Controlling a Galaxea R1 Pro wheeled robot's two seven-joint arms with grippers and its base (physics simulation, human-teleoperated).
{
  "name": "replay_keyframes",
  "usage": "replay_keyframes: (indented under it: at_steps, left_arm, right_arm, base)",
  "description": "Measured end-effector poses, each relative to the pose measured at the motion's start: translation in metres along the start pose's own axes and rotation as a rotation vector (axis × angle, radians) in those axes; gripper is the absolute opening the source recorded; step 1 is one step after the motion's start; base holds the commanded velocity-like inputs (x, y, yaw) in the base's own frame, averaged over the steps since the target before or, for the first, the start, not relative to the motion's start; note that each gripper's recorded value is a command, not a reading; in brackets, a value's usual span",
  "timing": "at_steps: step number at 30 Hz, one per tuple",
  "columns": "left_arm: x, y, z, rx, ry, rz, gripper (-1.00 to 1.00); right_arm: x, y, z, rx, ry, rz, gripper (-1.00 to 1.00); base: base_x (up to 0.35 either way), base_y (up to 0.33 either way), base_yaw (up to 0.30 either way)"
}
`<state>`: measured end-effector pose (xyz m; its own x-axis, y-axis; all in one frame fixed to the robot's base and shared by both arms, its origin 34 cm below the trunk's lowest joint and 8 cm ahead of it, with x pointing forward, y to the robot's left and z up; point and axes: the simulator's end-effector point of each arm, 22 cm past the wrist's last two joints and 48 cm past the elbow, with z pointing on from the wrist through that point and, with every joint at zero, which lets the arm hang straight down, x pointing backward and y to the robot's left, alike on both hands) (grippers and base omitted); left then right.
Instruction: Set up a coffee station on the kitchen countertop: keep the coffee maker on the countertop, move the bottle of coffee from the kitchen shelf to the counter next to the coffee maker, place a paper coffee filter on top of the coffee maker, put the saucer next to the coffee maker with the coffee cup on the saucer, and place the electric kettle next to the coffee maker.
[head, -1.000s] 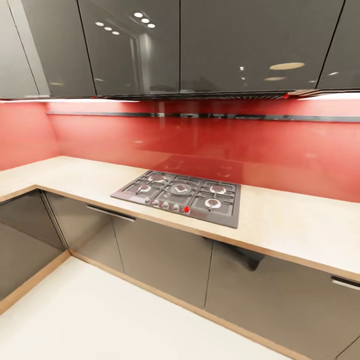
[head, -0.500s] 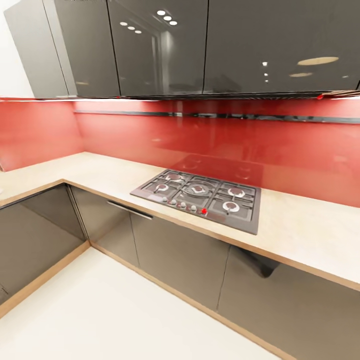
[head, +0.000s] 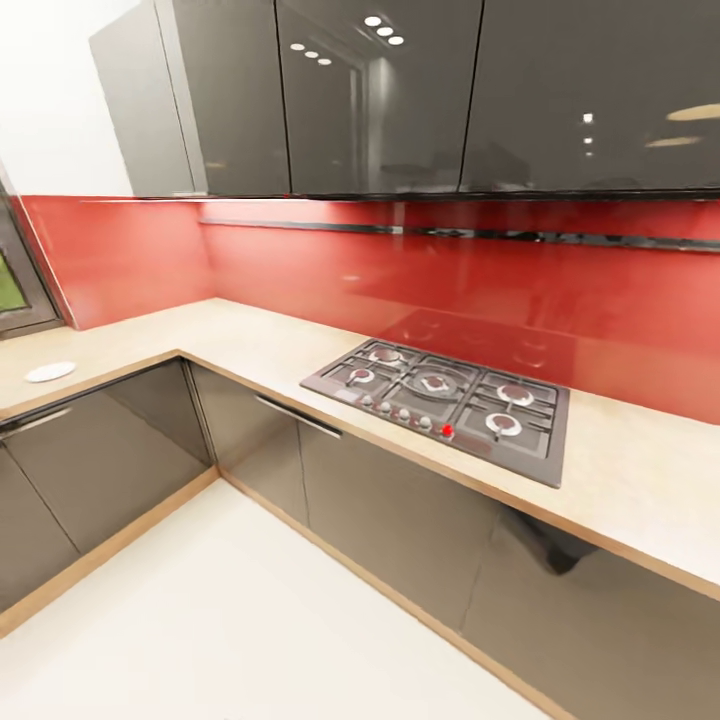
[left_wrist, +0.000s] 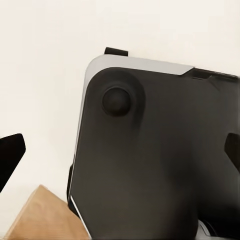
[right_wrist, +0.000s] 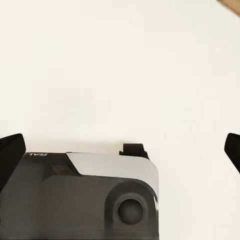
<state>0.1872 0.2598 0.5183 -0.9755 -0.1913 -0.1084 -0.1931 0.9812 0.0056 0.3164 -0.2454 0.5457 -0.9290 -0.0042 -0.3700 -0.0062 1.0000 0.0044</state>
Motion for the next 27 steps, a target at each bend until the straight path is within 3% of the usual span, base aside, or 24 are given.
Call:
replay_keyframes:
  at_steps: [27]
  left_arm:
    - [0.008,0.003,-0.035,-0.004,0.02,0.0,1.0]
  right_arm:
    - [0.001,0.0,-0.033,0.0,0.023,0.0,1.0]
  base:
    - [0.0,0.0,0.253]
